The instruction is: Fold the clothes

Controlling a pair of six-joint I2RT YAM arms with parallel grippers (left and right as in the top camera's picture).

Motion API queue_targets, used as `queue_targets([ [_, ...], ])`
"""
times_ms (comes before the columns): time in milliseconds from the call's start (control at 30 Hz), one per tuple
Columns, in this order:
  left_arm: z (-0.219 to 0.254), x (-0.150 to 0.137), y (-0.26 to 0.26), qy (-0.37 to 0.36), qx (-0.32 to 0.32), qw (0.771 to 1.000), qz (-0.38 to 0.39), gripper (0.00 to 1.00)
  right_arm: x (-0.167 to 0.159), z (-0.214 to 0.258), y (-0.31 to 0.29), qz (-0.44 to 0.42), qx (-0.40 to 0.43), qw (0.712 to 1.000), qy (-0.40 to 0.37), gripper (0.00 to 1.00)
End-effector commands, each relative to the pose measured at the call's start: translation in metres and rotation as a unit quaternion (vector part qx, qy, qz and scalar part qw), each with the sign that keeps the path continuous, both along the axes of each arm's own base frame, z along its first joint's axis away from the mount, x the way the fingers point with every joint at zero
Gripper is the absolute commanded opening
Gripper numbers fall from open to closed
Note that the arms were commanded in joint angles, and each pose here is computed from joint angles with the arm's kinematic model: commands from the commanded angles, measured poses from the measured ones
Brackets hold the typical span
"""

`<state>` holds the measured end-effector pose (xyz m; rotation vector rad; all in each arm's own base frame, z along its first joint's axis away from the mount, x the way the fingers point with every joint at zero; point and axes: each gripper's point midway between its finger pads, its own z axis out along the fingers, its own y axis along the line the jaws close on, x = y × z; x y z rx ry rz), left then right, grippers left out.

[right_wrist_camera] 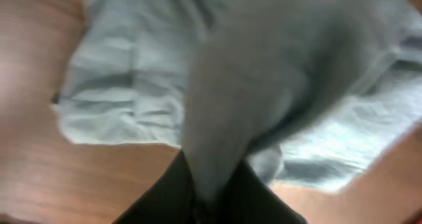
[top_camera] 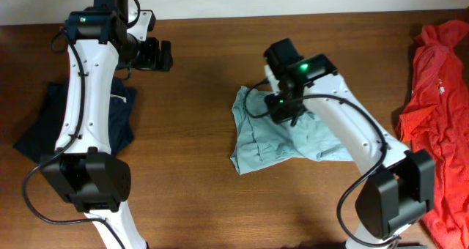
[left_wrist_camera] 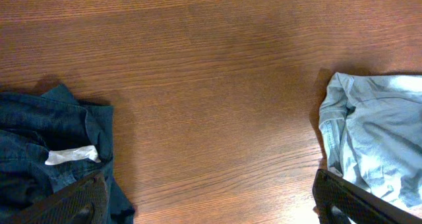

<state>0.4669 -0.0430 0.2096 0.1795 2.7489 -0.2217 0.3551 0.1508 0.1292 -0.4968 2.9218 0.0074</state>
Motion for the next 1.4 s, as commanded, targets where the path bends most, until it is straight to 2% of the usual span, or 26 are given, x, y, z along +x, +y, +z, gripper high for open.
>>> queue_targets([
  [0,0.010,0.000,0.003,-0.013,0.002,1.000,0.000,0.99,-0.009,-0.002,0.027,0.023,0.040,0.999,0.011,0.24],
  [200,0.010,0.000,0.003,-0.013,0.001,1.000,-0.001,0.99,-0.014,0.000,0.043,0.037,0.068,0.997,0.018,0.29],
  [433,0.010,0.000,0.003,-0.013,0.002,1.000,0.000,0.99,-0.014,0.005,0.042,0.035,0.076,0.996,0.014,0.30],
  [600,0.010,0.000,0.003,-0.013,0.001,1.000,-0.001,0.99,-0.008,0.008,0.026,-0.026,0.084,0.996,0.019,0.30],
  [700,0.010,0.000,0.003,-0.013,0.002,1.000,0.000,0.99,-0.011,0.005,0.016,-0.038,0.080,0.995,0.034,0.22],
  [767,0.010,0.000,0.003,-0.013,0.001,1.000,-0.001,0.99,-0.016,-0.001,0.012,-0.041,0.075,0.995,0.047,0.15],
  [867,0.010,0.000,0.003,-0.013,0.002,1.000,0.000,0.99,-0.026,-0.018,0.009,-0.035,0.062,0.995,0.070,0.12],
  [1100,0.010,0.000,0.003,-0.013,0.001,1.000,-0.001,0.99,-0.047,-0.080,0.008,-0.005,0.072,0.993,0.094,0.10],
  [1367,0.010,0.000,0.003,-0.013,0.002,1.000,0.000,0.99,-0.084,-0.099,0.023,0.077,0.074,0.985,0.133,0.10],
])
